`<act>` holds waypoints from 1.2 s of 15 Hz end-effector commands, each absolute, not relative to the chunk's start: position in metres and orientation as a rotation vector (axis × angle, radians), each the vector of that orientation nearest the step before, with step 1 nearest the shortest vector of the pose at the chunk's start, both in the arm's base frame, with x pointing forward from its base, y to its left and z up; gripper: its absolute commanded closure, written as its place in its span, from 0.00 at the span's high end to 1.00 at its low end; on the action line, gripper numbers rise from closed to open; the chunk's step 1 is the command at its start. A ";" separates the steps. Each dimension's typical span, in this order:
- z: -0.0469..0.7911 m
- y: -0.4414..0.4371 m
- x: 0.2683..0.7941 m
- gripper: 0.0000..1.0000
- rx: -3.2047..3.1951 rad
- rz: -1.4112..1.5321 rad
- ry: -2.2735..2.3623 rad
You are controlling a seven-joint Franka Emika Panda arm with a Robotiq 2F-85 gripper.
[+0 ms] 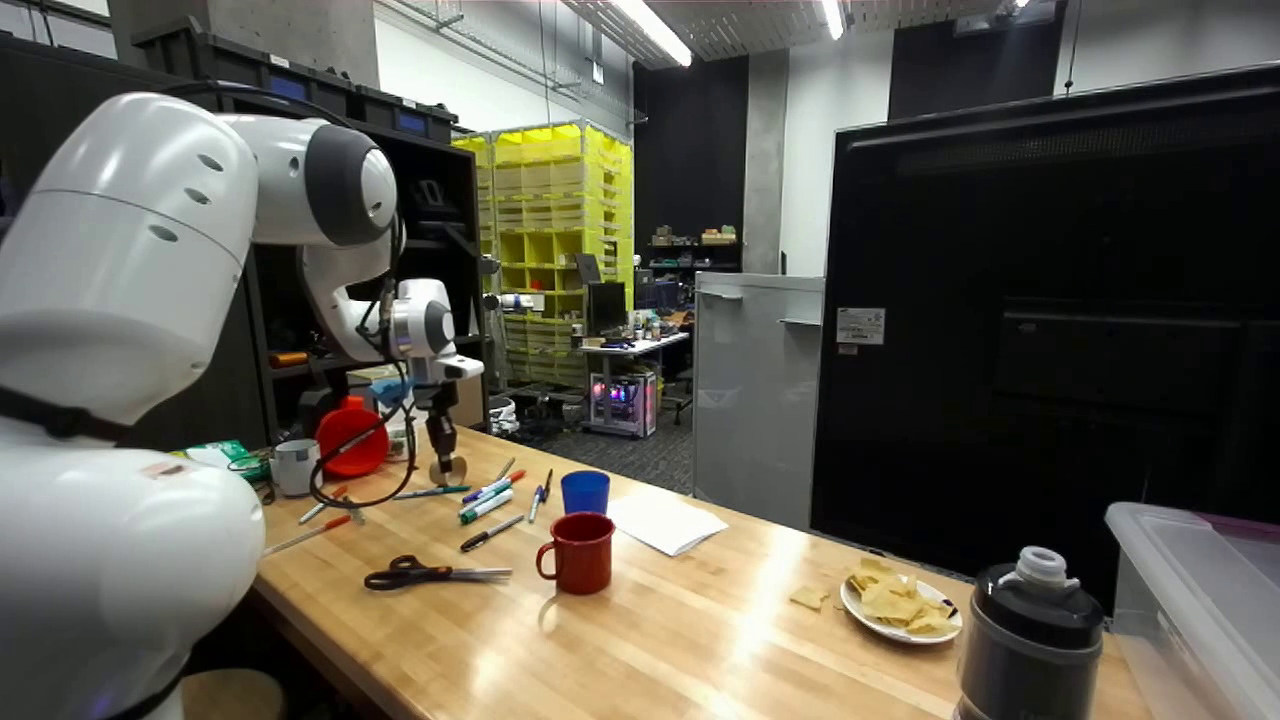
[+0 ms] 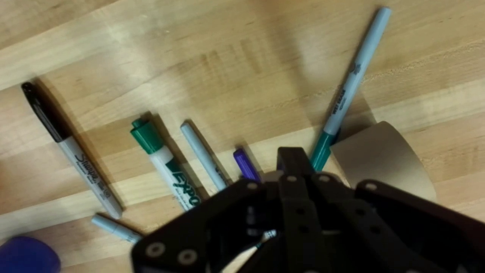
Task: Move the tape and place it in the bag
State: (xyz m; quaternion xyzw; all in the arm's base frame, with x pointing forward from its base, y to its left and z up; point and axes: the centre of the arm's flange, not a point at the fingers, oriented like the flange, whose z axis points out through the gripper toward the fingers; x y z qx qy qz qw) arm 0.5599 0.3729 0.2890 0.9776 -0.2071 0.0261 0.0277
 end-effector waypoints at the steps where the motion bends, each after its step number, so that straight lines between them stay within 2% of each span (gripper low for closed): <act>1: 0.290 0.378 0.566 0.00 3.009 0.105 -0.617; 12: 0.289 0.397 0.587 0.00 3.004 0.150 -0.609; 18: 0.276 0.428 0.580 0.00 3.007 0.164 -0.528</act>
